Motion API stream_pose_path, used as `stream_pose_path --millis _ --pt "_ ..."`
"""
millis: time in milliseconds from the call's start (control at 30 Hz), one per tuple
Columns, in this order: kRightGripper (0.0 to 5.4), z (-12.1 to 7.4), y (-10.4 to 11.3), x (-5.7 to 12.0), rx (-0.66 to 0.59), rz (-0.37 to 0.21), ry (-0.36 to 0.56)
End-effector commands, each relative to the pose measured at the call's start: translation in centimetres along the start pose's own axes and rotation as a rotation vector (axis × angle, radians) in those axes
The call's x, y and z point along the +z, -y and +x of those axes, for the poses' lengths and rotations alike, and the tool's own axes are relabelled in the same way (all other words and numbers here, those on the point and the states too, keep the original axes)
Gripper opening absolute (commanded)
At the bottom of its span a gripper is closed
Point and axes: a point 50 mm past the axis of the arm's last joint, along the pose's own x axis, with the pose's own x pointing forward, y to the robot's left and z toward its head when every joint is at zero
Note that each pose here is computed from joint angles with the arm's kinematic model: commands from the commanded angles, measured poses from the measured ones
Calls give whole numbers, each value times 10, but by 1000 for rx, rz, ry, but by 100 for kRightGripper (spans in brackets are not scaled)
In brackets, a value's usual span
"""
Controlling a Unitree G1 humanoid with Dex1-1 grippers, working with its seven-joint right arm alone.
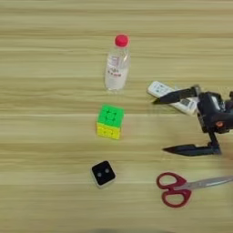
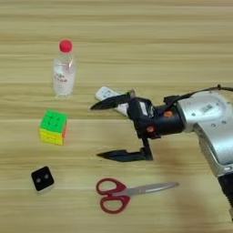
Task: Move the objects on the table
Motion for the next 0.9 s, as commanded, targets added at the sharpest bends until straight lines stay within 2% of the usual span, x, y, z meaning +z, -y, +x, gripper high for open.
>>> stream_pose_path --millis 33,233,400,533,700,900 --pt "534 5 23 27 -150 -129 33" --pt "534 44 15 7 -94 -13 34" --pt "534 64 6 -5 4 35 -19" --pt "534 79 2 -7 77 22 -54" --pt "534 94 0 -7 174 -32 -121" --pt "534 109 1 -5 245 -82 -159"
